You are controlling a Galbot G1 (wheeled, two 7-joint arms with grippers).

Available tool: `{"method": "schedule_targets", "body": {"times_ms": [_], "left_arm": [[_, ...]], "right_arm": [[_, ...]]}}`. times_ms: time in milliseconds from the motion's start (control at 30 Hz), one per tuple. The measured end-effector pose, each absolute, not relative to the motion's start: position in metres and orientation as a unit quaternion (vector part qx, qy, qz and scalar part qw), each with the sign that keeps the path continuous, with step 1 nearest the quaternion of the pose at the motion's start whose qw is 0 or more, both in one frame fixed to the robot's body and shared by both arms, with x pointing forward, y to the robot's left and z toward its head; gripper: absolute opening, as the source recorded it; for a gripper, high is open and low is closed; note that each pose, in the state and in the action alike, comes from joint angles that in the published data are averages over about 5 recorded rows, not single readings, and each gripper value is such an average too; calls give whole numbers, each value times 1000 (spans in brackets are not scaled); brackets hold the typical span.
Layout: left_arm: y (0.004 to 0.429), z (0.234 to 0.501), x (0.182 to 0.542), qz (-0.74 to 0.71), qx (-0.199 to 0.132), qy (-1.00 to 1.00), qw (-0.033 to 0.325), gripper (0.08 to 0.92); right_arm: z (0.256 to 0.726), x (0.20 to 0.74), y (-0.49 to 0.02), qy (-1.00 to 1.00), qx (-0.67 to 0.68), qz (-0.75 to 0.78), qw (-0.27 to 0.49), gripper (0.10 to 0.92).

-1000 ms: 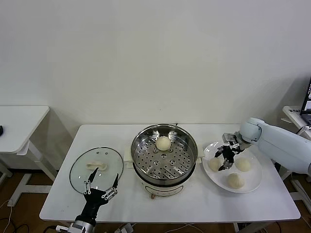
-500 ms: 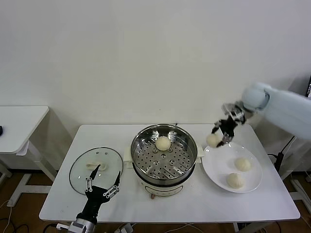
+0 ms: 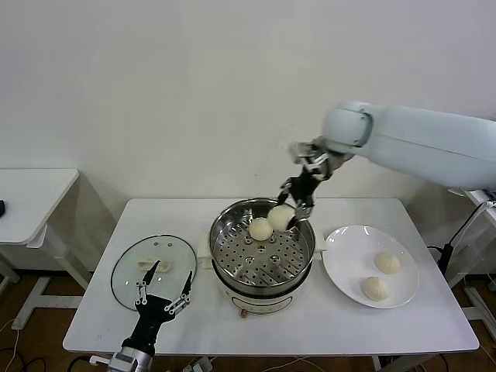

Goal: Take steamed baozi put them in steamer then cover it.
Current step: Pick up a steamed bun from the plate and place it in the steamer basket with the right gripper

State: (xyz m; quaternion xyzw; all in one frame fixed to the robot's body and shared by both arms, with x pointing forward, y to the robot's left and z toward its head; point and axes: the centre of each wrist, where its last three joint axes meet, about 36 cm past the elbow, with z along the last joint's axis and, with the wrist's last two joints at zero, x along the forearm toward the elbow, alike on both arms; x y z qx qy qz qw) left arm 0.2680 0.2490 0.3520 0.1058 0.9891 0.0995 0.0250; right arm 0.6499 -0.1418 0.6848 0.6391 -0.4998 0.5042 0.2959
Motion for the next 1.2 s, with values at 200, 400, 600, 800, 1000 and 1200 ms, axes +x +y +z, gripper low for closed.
{"method": "schedule_targets", "body": {"times_ms": [200,400,600,800,1000,1200], "left_arm": [[249,350,269,98,104,989,25,823],[251,347,269,100,103,989,24,823],[253,347,268,101,102,989,24,823],[255,346,268,102,100,989,24,823],[256,345,267,101,99,990,23,823],[254,346,267,100,98,990,24,823]], "right_arm": [[660,643,-101,-489,640,512,297,687],[636,641,-69,-478,637,525,300,691],[615,640,-47,-473,636,530,301,691],[598,640,-35,-471,634,533,304,726],[594,638,-32,-468,634,536,302,817],[616,637,-45,-463,634,546,293,822]]}}
